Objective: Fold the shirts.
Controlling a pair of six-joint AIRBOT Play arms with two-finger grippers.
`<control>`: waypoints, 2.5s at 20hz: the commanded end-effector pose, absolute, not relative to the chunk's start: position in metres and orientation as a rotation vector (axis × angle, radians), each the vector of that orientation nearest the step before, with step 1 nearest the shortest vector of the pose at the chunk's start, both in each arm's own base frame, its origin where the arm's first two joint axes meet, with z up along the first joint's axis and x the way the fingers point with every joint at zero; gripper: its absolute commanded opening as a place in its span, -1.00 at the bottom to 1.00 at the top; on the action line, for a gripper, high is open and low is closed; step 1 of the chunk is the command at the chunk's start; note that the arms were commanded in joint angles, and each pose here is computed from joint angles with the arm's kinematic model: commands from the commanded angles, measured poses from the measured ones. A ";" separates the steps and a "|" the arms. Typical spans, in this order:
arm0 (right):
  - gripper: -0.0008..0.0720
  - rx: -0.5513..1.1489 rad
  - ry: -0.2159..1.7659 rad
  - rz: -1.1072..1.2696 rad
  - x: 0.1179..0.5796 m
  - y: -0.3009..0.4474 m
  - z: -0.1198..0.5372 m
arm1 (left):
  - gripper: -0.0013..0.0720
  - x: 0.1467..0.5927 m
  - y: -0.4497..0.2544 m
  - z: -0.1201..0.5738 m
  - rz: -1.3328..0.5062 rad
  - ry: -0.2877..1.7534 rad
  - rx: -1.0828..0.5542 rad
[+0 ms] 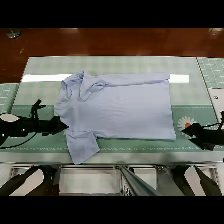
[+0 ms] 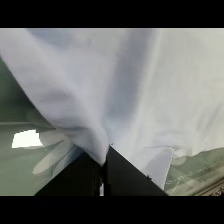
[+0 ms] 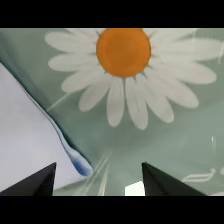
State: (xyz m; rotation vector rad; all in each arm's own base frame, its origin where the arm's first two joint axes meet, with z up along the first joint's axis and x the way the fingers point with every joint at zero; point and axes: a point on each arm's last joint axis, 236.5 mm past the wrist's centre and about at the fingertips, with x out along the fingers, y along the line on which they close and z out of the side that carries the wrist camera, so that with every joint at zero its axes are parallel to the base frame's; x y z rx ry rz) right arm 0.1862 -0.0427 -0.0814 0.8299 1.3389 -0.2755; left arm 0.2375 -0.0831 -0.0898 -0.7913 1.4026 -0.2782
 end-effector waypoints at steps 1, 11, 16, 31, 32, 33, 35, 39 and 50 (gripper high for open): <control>0.72 0.822 1.466 -0.221 0.170 -0.018 -0.094 | -0.88 0.238 -0.088 -0.085 -0.317 1.398 -0.783; -0.59 0.907 1.349 0.045 0.258 0.044 -0.097 | -0.88 0.249 -0.092 -0.079 -0.327 1.348 -0.812; -0.91 0.724 1.153 0.246 0.347 0.046 0.013 | -0.88 0.333 -0.098 0.040 -0.493 1.029 -0.846; -0.91 0.028 0.074 0.031 0.177 0.026 0.476 | -0.89 0.181 -0.046 0.524 -0.123 -0.002 0.059; -0.91 0.020 0.073 0.008 0.166 0.024 0.475 | -0.89 0.165 -0.045 0.524 -0.107 -0.014 0.067; -0.91 0.020 0.080 -0.011 0.156 0.023 0.472 | -0.89 0.151 -0.044 0.523 -0.095 -0.029 0.078; -0.91 0.014 0.112 -0.030 0.147 0.021 0.463 | -0.89 0.139 -0.035 0.515 -0.074 -0.020 0.081; -0.91 0.084 0.206 -0.023 0.164 0.018 0.434 | -0.89 0.179 -0.033 0.455 -0.129 0.191 0.050; -0.91 0.454 0.706 0.172 0.379 0.013 0.164 | -0.88 0.419 -0.052 0.159 -0.213 0.844 -0.169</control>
